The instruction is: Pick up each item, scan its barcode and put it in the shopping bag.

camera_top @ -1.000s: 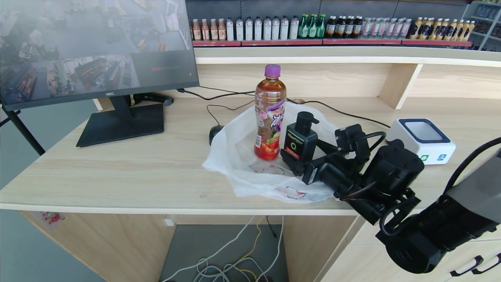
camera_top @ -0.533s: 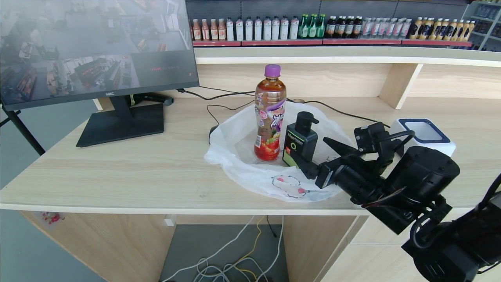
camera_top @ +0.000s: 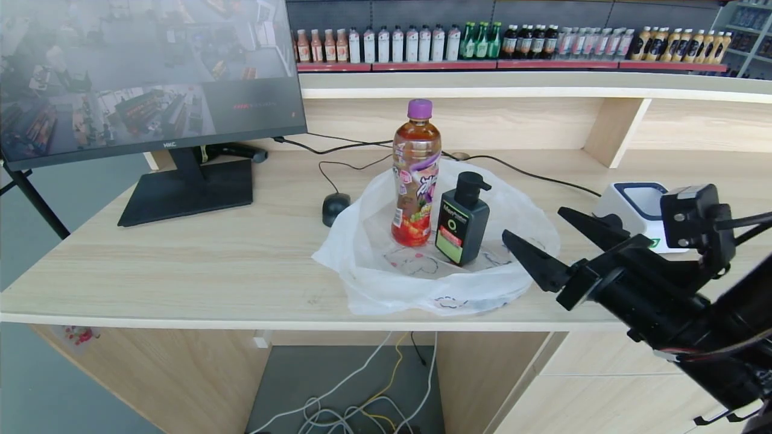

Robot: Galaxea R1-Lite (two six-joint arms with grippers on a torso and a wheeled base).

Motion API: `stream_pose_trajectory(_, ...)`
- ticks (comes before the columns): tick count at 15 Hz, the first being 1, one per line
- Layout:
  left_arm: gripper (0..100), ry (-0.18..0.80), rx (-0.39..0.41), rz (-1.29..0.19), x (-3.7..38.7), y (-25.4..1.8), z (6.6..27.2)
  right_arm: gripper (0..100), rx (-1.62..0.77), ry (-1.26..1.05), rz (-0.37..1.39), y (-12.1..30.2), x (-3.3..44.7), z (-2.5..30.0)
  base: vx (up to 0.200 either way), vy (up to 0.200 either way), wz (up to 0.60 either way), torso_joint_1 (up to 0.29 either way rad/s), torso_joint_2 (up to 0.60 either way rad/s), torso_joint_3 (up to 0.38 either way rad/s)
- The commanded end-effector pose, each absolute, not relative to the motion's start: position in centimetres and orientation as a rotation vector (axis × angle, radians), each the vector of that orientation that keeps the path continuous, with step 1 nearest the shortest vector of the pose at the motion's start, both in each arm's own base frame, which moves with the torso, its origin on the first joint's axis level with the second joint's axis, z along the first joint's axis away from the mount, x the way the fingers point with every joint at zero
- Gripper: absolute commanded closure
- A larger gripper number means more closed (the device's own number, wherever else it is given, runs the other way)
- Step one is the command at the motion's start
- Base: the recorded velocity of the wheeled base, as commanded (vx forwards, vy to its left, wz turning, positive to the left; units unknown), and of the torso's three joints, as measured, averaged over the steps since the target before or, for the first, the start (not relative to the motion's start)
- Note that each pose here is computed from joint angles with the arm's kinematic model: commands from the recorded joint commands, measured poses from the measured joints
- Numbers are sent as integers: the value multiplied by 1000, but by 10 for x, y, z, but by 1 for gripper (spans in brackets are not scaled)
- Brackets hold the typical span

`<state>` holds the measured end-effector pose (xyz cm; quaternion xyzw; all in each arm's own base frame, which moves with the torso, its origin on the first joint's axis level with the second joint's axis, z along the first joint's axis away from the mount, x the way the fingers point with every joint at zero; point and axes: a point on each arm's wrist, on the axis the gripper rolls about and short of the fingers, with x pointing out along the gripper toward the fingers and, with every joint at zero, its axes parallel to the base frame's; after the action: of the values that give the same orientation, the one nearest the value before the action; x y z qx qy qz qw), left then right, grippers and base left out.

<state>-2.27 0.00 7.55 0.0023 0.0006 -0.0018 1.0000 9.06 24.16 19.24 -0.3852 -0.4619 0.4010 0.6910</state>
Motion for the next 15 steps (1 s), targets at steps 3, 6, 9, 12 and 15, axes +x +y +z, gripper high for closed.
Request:
stream_pose_trajectory(3, 0, 2, 5, -3, -23, 0, 76, 100, -759, -970, 945, 241, 91, 193, 0, 0, 0, 0, 0, 0)
stream_pose_trajectory(6, 0, 2, 5, -3, -23, 0, 76, 100, -645, -901, 984, 237, 95, 196, 0, 0, 0, 0, 0, 0)
stream_pose_trajectory(9, 0, 2, 5, -3, -23, 0, 76, 100, -609, -810, 1011, 229, 115, 186, 0, 0, 0, 0, 0, 0)
stream_pose_trajectory(12, 0, 2, 5, -3, -23, 0, 76, 100, -543, -717, 973, 216, 137, 185, 0, 0, 0, 0, 0, 0)
stream_pose_trajectory(15, 0, 2, 5, -3, -23, 0, 76, 100, -403, -583, 962, 208, 155, 181, 0, 0, 0, 0, 0, 0)
